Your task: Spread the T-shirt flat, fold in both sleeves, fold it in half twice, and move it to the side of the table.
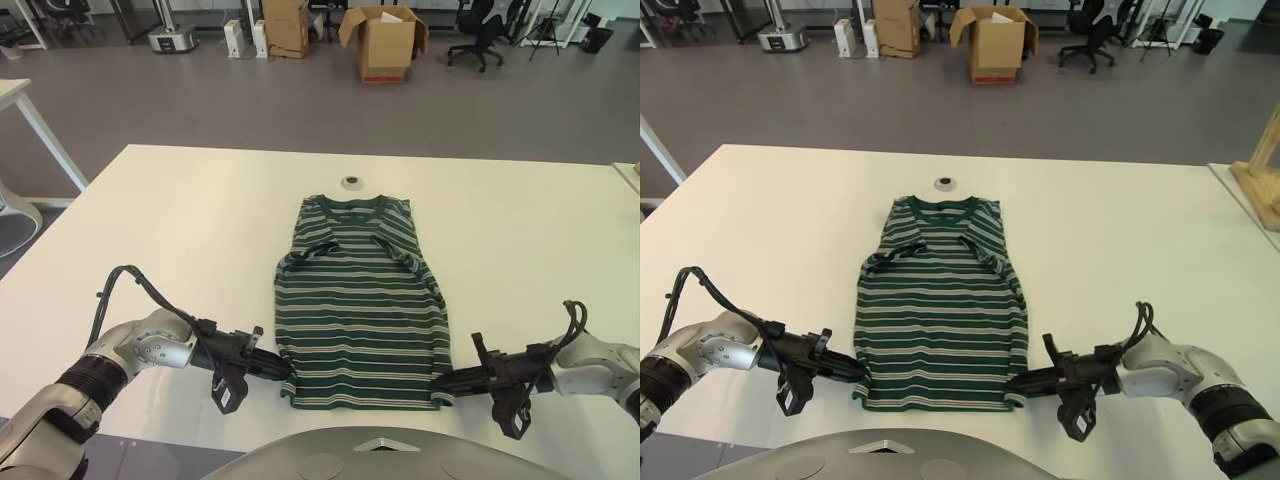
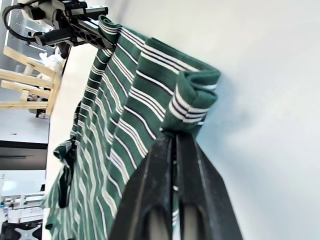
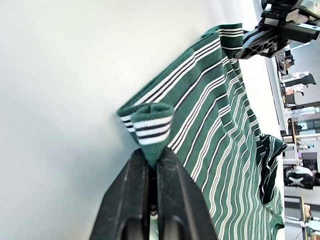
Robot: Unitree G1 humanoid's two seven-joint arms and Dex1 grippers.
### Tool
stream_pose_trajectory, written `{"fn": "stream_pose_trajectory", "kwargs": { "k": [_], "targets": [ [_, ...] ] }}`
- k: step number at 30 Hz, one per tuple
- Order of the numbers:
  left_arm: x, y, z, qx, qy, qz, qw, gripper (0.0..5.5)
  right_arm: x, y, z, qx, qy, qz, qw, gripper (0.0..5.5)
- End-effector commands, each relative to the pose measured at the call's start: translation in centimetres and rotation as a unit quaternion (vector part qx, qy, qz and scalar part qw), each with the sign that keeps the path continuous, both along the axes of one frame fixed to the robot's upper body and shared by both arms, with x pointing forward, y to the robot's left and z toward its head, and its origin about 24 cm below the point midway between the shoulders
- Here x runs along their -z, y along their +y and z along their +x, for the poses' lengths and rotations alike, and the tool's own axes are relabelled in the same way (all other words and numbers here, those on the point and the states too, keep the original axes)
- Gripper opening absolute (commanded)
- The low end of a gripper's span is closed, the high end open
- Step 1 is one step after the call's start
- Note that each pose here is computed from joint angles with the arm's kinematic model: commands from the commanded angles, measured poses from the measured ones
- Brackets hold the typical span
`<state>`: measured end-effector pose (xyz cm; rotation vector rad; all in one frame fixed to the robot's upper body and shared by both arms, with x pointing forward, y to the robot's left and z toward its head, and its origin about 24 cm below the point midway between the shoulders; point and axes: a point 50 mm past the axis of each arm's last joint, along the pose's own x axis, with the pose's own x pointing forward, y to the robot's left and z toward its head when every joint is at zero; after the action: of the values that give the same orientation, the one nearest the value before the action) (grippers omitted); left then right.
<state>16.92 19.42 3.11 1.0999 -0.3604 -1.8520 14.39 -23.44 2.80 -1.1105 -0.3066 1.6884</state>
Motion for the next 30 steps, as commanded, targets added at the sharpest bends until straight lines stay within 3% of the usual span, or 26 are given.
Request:
{"fn": "stream_pose_trajectory", "kwargs": {
  "k": [1, 4, 7, 10, 14, 17, 22, 26, 30],
  "targets": [
    [2.2, 4.5, -5.6, -0.007, 0.183, 0.175, 0.967, 0.01, 0.4, -0.8, -2.4, 0.071, 0.129, -0.049, 0.988, 0.00],
    [0.0, 5.0, -7.6, 0.004, 0.253, 0.200, 0.947, 0.01, -1.1, 0.1, -3.2, 0.105, 0.207, -0.039, 0.972, 0.00],
    [-2.2, 3.8, -9.2, 0.026, 0.294, 0.198, 0.935, 0.01, -2.7, 1.0, -4.1, 0.120, 0.281, -0.037, 0.951, 0.00],
    [-3.1, 2.7, -8.5, -0.003, 0.306, 0.170, 0.937, 0.01, -3.9, 1.5, -3.6, 0.158, 0.329, -0.020, 0.931, 0.00],
    [-5.7, 2.4, 0.4, -0.130, 0.285, 0.098, 0.945, 0.01, -7.5, 2.4, -0.8, 0.244, 0.411, 0.063, 0.876, 0.00],
    [-7.6, 1.7, 2.7, -0.170, 0.315, 0.026, 0.934, 0.01, -10.4, 2.8, 2.6, 0.283, 0.453, 0.140, 0.834, 0.00],
    [-8.5, 2.9, 3.7, -0.240, 0.412, -0.028, 0.879, 0.01, -13.4, 3.0, 10.0, 0.312, 0.434, 0.225, 0.815, 0.00],
    [-8.3, 4.4, 4.7, -0.305, 0.465, -0.084, 0.827, 0.01, -11.6, 3.0, 13.5, 0.348, 0.439, 0.224, 0.797, 0.00],
    [-7.3, 5.6, 5.7, -0.371, 0.517, -0.193, 0.747, 0.01, -9.1, 4.3, 17.3, 0.377, 0.441, 0.226, 0.783, 0.00]
  ]
}}
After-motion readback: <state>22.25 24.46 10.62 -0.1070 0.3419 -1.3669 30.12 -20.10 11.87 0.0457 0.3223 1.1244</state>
